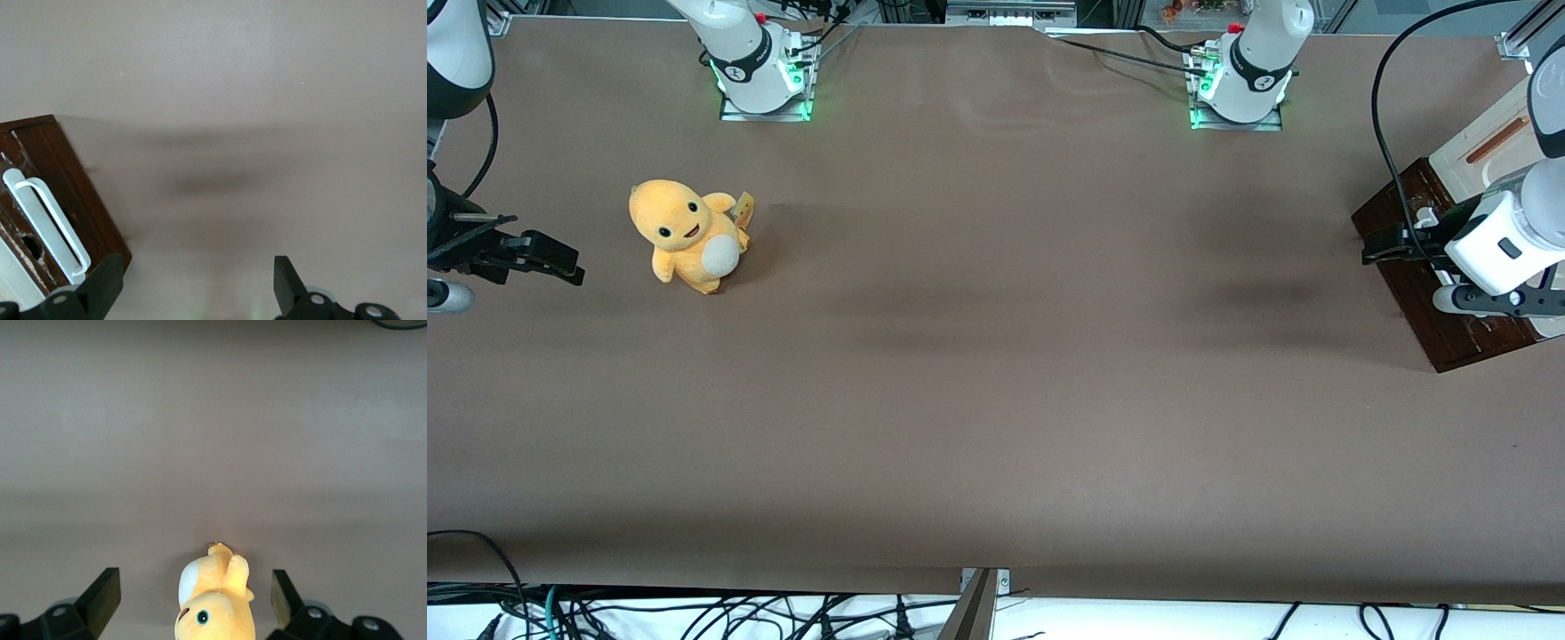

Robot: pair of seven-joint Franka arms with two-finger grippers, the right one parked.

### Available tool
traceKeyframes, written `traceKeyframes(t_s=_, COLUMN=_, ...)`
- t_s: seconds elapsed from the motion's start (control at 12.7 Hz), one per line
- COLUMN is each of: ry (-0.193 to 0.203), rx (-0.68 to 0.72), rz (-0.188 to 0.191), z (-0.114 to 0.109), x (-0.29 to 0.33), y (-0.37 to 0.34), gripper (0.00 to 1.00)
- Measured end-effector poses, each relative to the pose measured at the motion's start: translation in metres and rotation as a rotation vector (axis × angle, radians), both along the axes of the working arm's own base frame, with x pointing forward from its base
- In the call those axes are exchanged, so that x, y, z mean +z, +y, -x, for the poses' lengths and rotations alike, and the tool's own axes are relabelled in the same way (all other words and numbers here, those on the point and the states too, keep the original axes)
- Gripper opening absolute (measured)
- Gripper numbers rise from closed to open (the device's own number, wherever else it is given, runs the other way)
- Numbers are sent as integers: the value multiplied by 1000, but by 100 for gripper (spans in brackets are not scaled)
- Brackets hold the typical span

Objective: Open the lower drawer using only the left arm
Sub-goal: 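Lower the open left gripper toward the lower drawer's white handle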

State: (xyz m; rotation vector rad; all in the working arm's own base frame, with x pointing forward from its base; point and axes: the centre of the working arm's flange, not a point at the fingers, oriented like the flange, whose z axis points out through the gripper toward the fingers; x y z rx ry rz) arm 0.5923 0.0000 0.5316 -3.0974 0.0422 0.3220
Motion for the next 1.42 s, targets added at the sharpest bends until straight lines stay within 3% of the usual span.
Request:
traceKeyframes(t_s=0.24, ry=17, rx=49, rz=-112, z=2, x=-8, y=-28, gripper=100)
traceKeyframes(t_s=0.47, ry=32, rx=100, rz=-264, z=2, x=-28, y=-58, gripper=100)
traceKeyframes(t_s=0.63, ry=37, rx=125, rz=-334, z=0, x=-45, y=-68, gripper=100)
traceKeyframes(t_s=0.95, ry=53, rx=153, rz=-552, z=3, x=-100, y=-78, gripper=100)
traceKeyframes(t_s=1.11, ry=70, rx=161, rz=-602, z=4, x=-122, y=-78, gripper=100)
traceKeyframes(t_s=1.42, ry=58, rx=198, rz=-729, z=4, x=-164, y=-68, gripper=100)
